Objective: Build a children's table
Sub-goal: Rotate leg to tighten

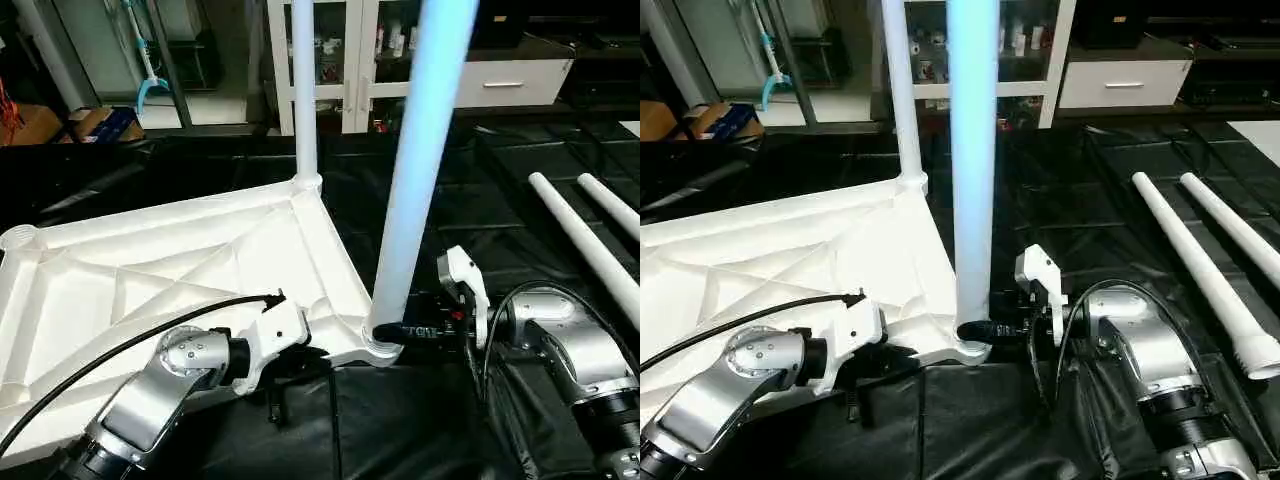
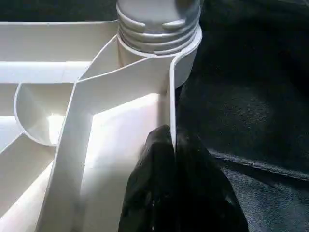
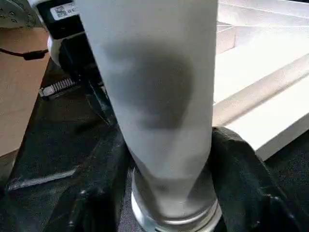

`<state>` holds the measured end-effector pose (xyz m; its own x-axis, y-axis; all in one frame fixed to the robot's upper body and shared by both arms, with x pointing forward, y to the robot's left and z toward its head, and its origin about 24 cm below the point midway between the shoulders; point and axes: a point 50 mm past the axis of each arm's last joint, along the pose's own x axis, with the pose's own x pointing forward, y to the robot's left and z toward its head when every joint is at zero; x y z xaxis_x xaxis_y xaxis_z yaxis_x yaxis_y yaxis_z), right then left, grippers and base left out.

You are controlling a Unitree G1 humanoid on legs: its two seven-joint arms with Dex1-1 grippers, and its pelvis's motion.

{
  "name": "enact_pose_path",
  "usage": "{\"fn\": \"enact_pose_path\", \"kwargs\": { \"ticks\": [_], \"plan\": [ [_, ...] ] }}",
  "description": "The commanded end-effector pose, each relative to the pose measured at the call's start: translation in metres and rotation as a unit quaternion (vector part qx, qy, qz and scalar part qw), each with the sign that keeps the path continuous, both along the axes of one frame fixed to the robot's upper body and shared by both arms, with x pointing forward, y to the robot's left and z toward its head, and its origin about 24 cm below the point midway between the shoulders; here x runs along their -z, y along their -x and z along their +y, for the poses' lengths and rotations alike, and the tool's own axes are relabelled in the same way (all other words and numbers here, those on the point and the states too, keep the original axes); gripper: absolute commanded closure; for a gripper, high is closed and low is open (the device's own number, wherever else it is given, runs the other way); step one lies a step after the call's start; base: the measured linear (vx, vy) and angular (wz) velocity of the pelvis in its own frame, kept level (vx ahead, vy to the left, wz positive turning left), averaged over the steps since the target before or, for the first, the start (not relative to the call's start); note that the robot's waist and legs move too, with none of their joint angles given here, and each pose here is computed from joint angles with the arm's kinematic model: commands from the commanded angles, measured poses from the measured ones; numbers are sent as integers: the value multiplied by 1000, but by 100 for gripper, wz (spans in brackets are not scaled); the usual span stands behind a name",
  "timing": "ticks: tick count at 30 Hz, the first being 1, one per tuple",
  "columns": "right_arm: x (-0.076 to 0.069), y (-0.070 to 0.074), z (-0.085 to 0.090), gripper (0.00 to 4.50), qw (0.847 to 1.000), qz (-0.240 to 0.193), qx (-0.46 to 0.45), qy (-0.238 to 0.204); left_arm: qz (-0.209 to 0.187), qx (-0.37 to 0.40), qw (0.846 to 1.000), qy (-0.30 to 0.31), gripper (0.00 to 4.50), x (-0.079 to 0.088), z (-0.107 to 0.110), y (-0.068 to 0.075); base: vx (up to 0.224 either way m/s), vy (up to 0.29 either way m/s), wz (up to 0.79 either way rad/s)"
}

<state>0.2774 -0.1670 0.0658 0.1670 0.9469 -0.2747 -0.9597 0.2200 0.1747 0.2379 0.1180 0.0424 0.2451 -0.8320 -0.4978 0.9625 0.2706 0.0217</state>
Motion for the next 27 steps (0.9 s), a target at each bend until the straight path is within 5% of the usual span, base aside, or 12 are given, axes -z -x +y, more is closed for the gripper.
{"fn": "enact_pose_path", "kwargs": {
  "ticks": [1, 10, 13, 14, 16, 21, 27],
  "plan": [
    [-3, 2, 4, 240, 1000, 3, -15, -11, 19, 17, 1000, -6, 450, 6, -3, 7, 0, 0, 0],
    [3, -10, 13, 246, 997, -42, 64, 4, 7, -12, 1000, -10, 450, 8, -6, 0, 0, 0, 0],
    [12, -30, 19, 251, 980, -72, 185, 32, -15, -80, 996, -23, 450, 11, -10, -17, 0, 0, 0],
    [17, -38, 26, 252, 963, -68, 259, 31, -31, -143, 989, -32, 450, 11, -14, -32, -57, -9, -1],
    [18, -40, 29, 254, 958, -64, 278, 28, -33, -162, 986, -33, 450, 11, -15, -37, -57, -3, -1],
    [25, -51, 51, 256, 907, -66, 416, 25, -56, -307, 950, -20, 450, 4, -27, -72, 0, 0, 0],
    [21, -50, 79, 257, 902, -63, 426, -24, -63, -306, 950, -3, 450, -1, -46, -81, 0, 0, 0]
  ]
}}
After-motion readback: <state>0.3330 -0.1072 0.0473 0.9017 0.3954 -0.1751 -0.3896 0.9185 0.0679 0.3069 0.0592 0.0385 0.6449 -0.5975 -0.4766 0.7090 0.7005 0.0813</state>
